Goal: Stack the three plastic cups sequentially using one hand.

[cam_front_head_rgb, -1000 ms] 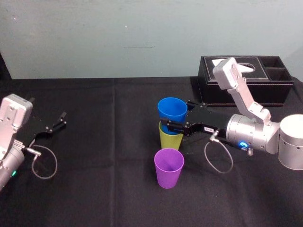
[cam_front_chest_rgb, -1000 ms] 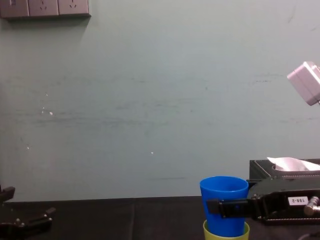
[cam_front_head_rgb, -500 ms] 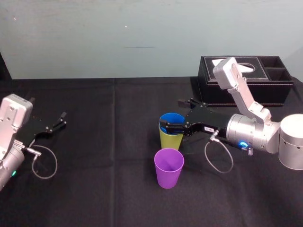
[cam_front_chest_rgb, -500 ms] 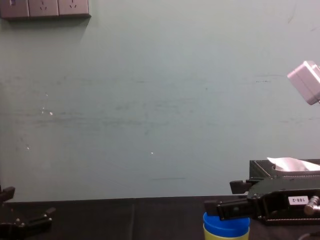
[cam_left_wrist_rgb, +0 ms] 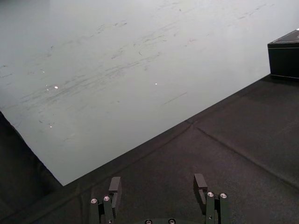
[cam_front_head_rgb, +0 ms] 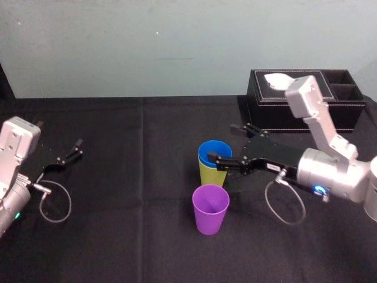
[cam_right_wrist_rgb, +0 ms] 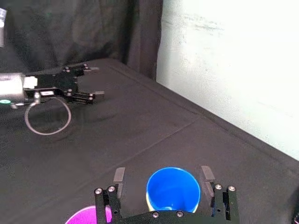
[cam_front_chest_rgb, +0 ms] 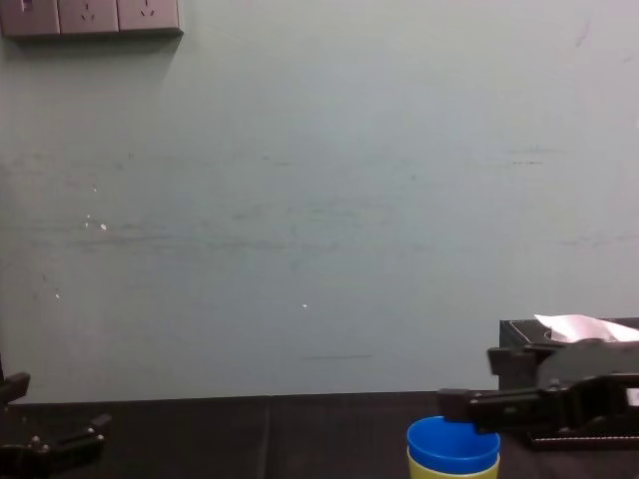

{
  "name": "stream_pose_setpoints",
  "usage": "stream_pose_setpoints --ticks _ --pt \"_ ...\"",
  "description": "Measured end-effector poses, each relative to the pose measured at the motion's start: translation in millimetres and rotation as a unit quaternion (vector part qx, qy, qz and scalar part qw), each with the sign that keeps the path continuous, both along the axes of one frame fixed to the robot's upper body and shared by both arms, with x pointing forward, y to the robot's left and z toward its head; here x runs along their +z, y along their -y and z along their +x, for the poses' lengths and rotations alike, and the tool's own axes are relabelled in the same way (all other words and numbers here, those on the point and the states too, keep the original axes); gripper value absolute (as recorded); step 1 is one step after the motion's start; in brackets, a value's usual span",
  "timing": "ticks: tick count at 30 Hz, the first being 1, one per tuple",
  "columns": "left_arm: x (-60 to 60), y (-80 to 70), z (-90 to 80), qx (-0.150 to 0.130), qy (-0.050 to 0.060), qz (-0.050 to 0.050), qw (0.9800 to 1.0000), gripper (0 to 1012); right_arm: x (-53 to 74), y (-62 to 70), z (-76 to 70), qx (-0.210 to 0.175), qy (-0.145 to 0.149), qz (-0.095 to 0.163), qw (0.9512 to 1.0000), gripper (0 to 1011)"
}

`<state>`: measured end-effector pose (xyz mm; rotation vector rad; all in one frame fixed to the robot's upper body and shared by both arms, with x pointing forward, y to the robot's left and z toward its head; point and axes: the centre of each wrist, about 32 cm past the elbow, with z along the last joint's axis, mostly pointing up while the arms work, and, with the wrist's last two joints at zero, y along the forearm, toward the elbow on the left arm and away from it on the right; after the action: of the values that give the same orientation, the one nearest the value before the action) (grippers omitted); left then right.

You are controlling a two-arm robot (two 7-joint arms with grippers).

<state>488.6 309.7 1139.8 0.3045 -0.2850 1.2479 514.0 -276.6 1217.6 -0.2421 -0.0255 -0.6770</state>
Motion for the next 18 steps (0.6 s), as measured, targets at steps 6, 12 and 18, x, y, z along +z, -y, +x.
stream_pose_setpoints --ticks 6,12,18 --pt "0.0 0.0 0.0 0.000 0.000 0.000 1.0000 1011 2.2 14.2 -21.0 0.011 0.010 0.009 0.9999 1000" --pt "0.0 0.0 0.0 0.000 0.000 0.000 1.0000 1011 -1.6 31.1 -43.4 0.033 0.011 0.016 0.9993 1000" --pt "0.0 0.0 0.0 0.000 0.000 0.000 1.0000 1012 -10.9 46.2 -59.4 0.055 0.006 0.013 0.9984 1000"
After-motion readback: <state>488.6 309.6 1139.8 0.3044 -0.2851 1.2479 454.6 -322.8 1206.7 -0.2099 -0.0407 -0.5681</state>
